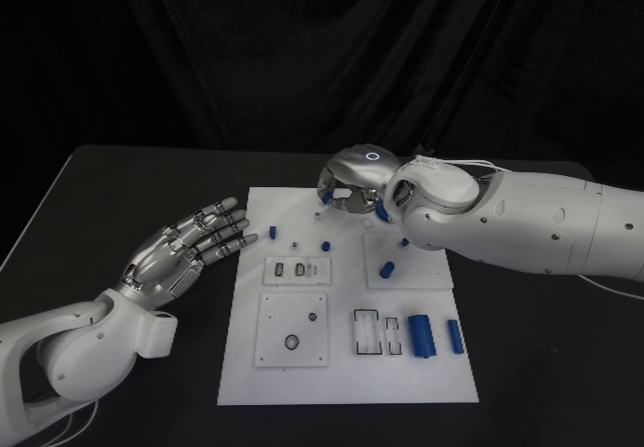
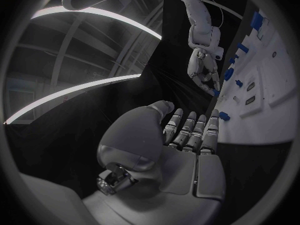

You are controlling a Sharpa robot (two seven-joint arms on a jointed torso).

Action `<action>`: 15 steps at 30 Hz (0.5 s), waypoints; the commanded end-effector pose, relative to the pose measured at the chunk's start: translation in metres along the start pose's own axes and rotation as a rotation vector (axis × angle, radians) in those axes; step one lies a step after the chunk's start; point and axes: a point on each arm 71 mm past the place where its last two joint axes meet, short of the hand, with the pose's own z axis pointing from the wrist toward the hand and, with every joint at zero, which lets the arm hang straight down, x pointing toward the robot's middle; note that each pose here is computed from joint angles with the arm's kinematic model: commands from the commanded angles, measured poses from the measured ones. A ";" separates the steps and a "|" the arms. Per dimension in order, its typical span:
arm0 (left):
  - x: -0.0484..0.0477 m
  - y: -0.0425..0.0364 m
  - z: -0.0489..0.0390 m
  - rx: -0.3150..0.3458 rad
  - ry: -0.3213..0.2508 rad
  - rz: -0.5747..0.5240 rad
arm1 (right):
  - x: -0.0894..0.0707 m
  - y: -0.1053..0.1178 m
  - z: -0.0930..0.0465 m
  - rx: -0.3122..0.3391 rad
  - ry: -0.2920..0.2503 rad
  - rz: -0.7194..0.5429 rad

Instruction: Assemble the parts on the task board

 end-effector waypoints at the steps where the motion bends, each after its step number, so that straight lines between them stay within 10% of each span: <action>1: 0.0021 -0.0151 -0.0010 0.211 0.012 -0.014 | 0.003 0.001 0.002 -0.015 0.002 0.018; 15: 0.0018 -0.0154 -0.0016 0.209 0.010 -0.016 | 0.006 0.001 0.007 -0.001 0.011 0.017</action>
